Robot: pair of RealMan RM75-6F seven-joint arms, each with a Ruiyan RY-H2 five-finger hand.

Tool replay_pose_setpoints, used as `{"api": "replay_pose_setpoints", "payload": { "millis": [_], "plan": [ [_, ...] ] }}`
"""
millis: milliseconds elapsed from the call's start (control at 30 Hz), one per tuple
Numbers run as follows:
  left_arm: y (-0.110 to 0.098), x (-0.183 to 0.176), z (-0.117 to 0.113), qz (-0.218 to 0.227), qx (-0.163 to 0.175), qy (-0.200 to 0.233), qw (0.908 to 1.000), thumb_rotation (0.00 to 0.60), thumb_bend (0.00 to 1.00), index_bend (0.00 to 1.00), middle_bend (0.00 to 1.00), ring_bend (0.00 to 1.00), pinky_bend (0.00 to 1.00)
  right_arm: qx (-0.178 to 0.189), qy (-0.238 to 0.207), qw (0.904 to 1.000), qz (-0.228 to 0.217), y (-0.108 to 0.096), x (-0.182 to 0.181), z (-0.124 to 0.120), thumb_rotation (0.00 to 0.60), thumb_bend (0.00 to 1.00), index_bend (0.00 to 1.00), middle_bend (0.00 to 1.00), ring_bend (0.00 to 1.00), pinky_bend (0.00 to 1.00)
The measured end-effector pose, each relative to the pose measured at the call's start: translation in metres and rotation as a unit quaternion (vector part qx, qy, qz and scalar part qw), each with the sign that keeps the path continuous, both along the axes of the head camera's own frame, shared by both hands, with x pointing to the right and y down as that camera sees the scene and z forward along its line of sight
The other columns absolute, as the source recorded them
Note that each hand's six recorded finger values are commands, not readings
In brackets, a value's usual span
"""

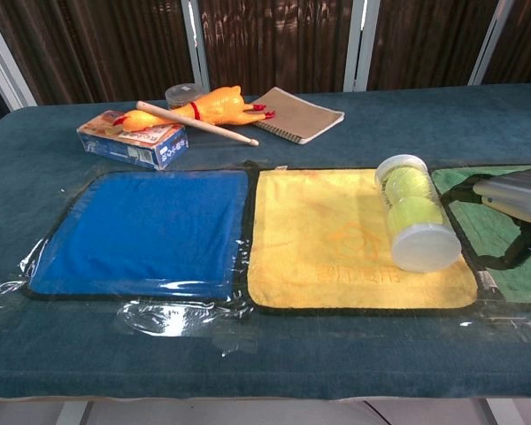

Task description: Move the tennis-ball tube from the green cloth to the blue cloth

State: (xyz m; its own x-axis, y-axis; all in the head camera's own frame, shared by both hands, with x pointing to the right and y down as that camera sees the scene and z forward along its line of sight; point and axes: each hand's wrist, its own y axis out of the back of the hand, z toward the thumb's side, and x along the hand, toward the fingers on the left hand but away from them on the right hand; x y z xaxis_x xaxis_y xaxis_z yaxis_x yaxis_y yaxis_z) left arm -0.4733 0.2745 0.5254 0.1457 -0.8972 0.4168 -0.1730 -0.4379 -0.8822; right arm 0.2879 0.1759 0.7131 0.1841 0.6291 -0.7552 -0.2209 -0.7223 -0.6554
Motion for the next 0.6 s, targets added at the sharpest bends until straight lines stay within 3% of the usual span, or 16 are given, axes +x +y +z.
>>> {"api": "replay_pose_setpoints", "payload": {
  "millis": [600],
  "plan": [
    [0.000, -0.002, -0.002, -0.001, 0.003, 0.005, 1.0000, 0.600, 0.07, 0.00, 0.00, 0.05, 0.10, -0.007, -0.040, 0.9989, -0.024, -0.016, -0.071, 0.008, 0.600, 0.25, 0.18, 0.13, 0.00, 0.12]
  ]
}}
